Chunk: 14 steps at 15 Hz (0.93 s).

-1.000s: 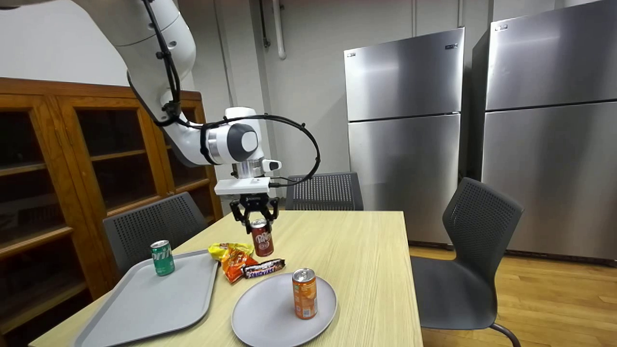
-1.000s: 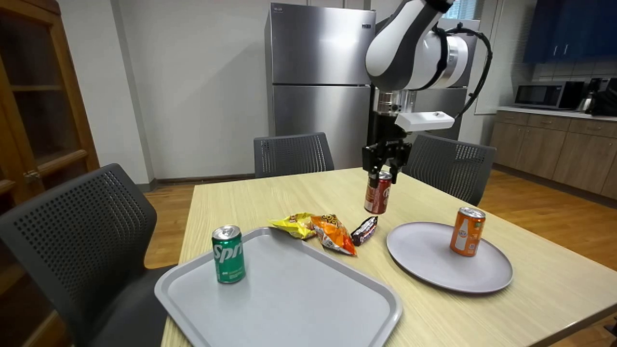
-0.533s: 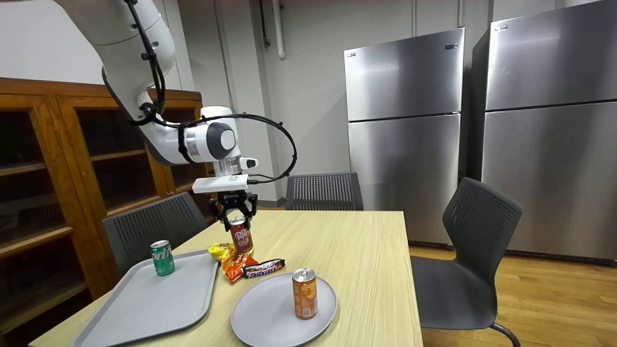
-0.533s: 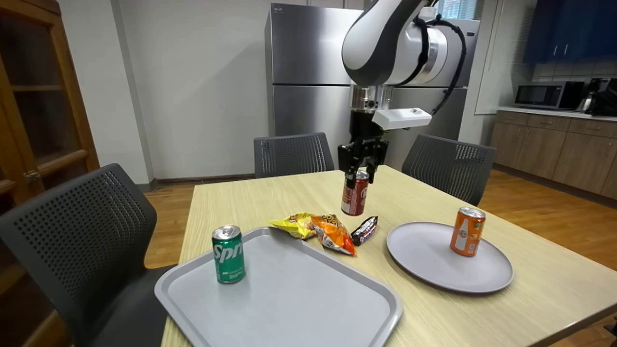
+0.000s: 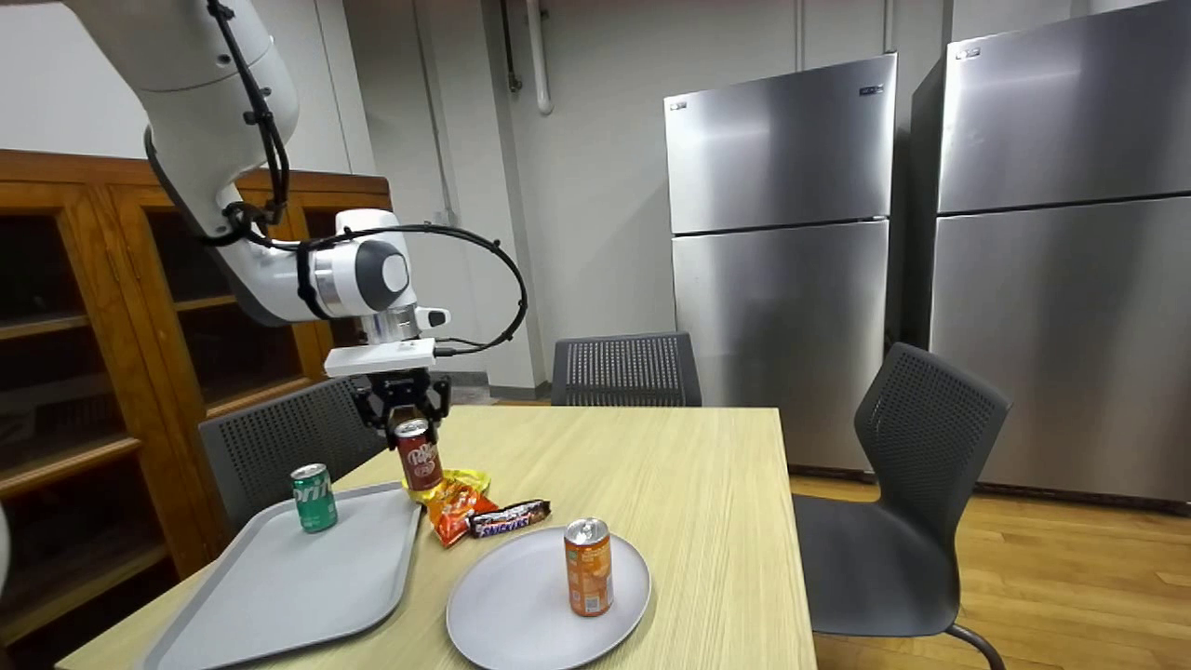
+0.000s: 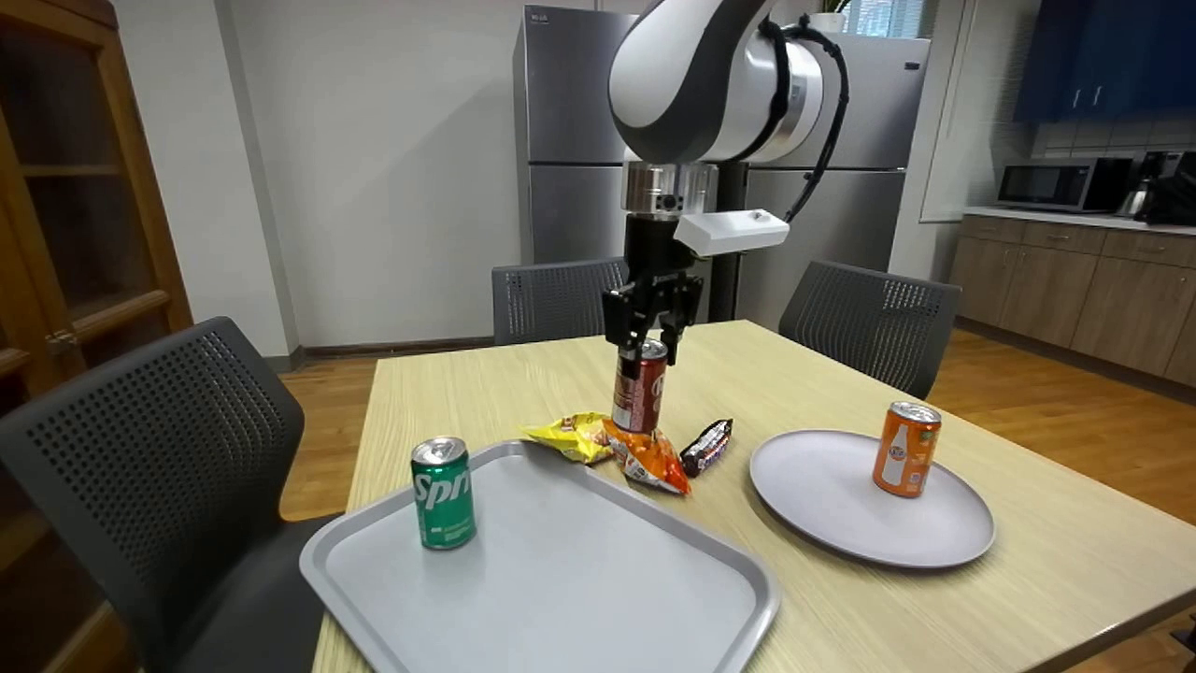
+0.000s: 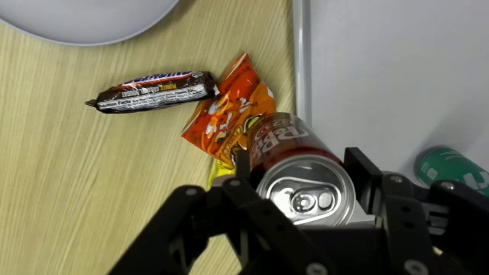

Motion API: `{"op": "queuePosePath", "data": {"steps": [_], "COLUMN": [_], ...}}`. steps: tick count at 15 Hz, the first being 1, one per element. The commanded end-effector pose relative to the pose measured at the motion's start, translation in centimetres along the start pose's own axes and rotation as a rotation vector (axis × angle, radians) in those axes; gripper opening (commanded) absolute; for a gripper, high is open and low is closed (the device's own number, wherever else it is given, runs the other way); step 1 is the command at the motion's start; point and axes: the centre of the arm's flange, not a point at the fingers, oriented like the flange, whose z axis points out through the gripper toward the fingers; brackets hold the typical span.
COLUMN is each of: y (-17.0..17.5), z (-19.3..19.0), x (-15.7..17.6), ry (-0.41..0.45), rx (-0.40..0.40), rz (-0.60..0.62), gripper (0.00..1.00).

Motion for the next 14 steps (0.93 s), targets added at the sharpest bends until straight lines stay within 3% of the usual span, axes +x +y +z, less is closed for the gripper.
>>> {"op": "queuePosePath", "data": {"steps": [1,14], "y": [-3.1,-10.9], "z": [-1.0,0.4], "x": [1.1,2.4], "ry": [0.015,-0.010], "rx": [-0.012,0.034], "rz": [-0.050,-0.202], "gripper": [0.38,0.38]}}
